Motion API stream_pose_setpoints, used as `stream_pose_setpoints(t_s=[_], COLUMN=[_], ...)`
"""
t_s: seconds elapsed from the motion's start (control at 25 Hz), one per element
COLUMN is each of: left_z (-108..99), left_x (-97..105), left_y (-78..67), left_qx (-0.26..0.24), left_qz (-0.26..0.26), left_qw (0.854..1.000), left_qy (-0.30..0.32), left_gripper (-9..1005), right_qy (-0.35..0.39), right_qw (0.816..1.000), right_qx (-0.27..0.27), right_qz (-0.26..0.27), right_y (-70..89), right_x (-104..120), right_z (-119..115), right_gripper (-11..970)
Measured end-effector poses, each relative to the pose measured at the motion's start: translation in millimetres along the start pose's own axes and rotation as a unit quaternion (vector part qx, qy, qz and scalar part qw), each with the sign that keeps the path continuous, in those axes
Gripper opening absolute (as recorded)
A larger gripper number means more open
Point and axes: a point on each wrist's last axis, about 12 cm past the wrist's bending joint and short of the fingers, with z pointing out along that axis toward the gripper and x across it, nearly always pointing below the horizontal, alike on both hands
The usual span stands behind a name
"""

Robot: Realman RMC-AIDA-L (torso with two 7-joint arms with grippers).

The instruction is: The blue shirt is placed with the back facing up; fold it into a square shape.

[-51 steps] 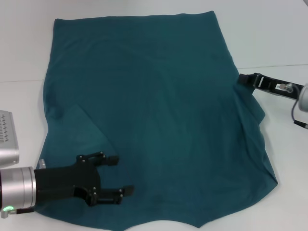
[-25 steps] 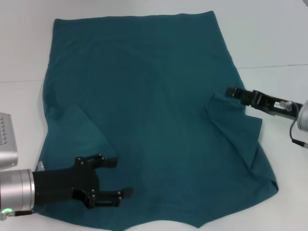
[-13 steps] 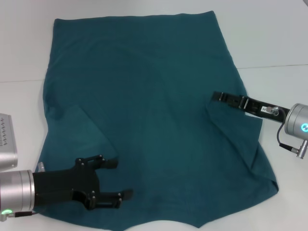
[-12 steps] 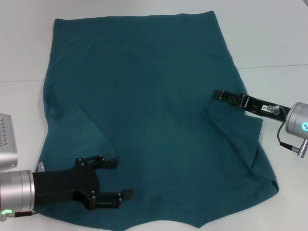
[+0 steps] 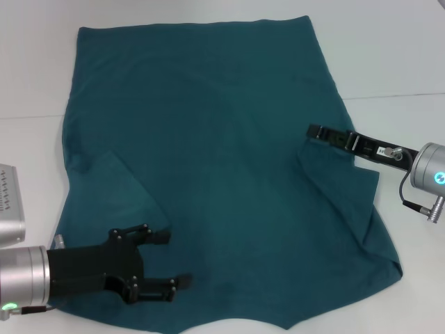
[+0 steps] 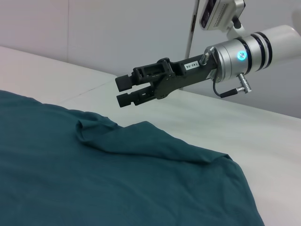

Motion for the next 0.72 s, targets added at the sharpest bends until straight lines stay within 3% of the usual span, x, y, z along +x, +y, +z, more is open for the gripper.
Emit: stream_pose_setpoints(t_s=[0.4, 0.72], left_z=[1.2, 2.0], left_x=[-1.5, -2.5], left_y=[0.3, 0.6], left_qx=[0.002, 0.004], left_qz=[0.003, 0.002], left_qw=[1.000, 1.000], left_qy=[0.000, 0.001], left_gripper=[903, 903], right_qy=[-0.001, 0.013], right_qw=[0.999, 0.998], right_qx=[0.031, 0.057], right_qz=[0.008, 0.024], right_y=[-9.4, -25.5], right_x=[-1.0, -6.3], right_z=[-3.5, -22.3], right_gripper=[828, 826])
